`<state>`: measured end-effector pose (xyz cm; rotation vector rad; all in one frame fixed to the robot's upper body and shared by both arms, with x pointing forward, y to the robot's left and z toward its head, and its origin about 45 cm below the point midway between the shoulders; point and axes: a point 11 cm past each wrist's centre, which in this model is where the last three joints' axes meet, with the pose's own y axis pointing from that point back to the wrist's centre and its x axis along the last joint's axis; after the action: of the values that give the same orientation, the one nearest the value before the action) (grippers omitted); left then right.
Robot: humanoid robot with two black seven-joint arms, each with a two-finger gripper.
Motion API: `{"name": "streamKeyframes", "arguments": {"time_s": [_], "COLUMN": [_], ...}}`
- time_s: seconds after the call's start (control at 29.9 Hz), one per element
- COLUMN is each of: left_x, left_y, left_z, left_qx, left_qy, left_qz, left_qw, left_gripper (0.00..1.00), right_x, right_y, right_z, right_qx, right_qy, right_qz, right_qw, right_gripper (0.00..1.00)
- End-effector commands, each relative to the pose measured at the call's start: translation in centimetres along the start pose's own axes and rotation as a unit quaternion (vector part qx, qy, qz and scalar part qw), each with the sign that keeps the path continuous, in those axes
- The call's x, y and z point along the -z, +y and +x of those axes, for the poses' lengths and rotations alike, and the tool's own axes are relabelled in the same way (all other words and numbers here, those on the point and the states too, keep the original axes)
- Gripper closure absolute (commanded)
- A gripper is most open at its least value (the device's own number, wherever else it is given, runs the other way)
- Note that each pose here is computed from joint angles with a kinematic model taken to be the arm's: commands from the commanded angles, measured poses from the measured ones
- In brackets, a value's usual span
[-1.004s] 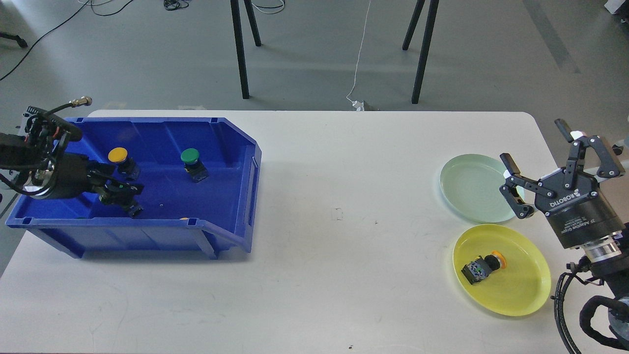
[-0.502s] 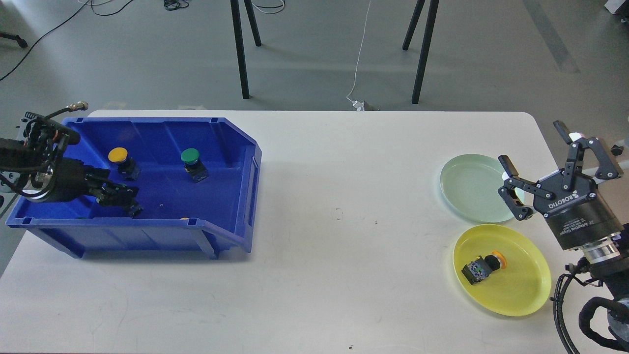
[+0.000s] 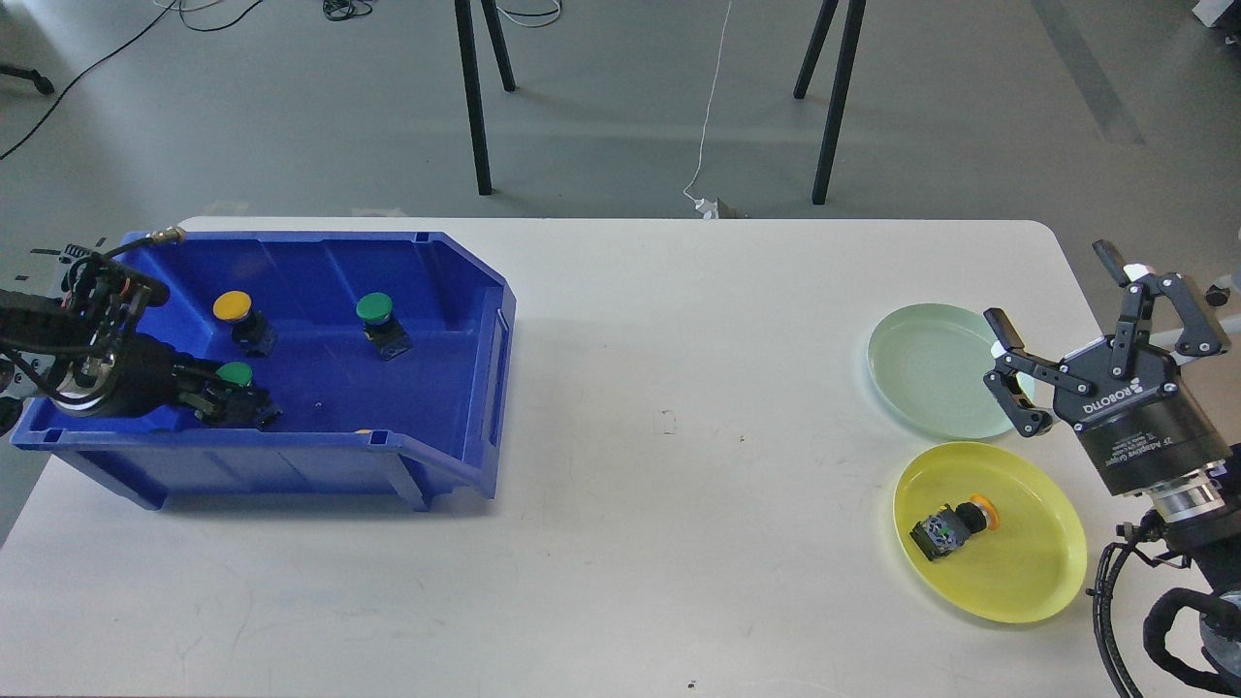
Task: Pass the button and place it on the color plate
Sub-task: 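Reach the left gripper into the bin and grasp the green-capped button, then lift the green button and extend it toward the right gripper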
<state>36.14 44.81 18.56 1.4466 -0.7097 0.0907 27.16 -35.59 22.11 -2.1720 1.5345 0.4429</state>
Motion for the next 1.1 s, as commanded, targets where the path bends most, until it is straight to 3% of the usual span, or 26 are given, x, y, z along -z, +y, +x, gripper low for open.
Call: {"name": "streamKeyframes", "arguments": {"time_s": [0.0,0.07,0.2,0.3,0.47,0.57,0.67,0.74,0.84,0.94,1.07], "left_x": [-0.2,-0.2,-0.4,-1.3,-2.4,-4.3,-7.9,-11.0,-17.0,-21.5,-24.8], "left_y": [-0.1,-0.1,0.0,0.8,5.3,9.9,11.6,10.4,5.2,1.6,-1.1], "left_z": [0.1,0.1,0.6,3.0,8.5,13.0,15.4,16.0,14.6,12.7,11.1], "left_qx": [-0.002,-0.002,-0.009,-0.04,-0.145,-0.241,-0.282,-0.271,-0.216,-0.172,-0.141], "left_qy": [0.004,0.004,0.003,0.003,0.077,0.153,0.233,0.272,0.328,0.363,0.393], "left_qz": [-0.004,-0.004,-0.008,-0.025,-0.095,-0.191,-0.315,-0.386,-0.469,-0.51,-0.532], "left_qw": [1.0,1.0,1.0,0.999,0.982,0.939,0.876,0.839,0.791,0.761,0.737], "left_gripper": [0.67,0.84,0.86,0.87,0.87,0.87,0.87,0.87,0.87,0.87,0.87], "right_x": [0.0,0.0,0.1,0.1,0.3,0.8,0.8,0.9,0.9,0.0,-4.5], "right_y": [0.1,0.1,0.0,0.0,-0.1,-0.2,-0.3,-0.5,-1.5,-3.5,-5.9], "right_z": [0.0,0.0,0.1,0.1,0.1,0.3,0.4,0.4,-0.1,-1.9,-5.6], "right_qx": [-0.001,-0.001,-0.001,-0.001,-0.002,-0.006,-0.007,-0.016,-0.01,0.037,0.096], "right_qy": [0.0,0.0,0.001,0.001,0.003,0.007,0.017,0.029,0.091,0.186,0.218], "right_qz": [-0.001,-0.001,0.0,0.001,0.005,0.011,0.009,0.008,-0.001,-0.016,-0.055], "right_qw": [1.0,1.0,1.0,1.0,1.0,1.0,1.0,0.999,0.996,0.982,0.97], "right_gripper": [0.04,0.04,0.04,0.04,0.04,0.04,0.04,0.04,0.04,0.04,0.04]}}
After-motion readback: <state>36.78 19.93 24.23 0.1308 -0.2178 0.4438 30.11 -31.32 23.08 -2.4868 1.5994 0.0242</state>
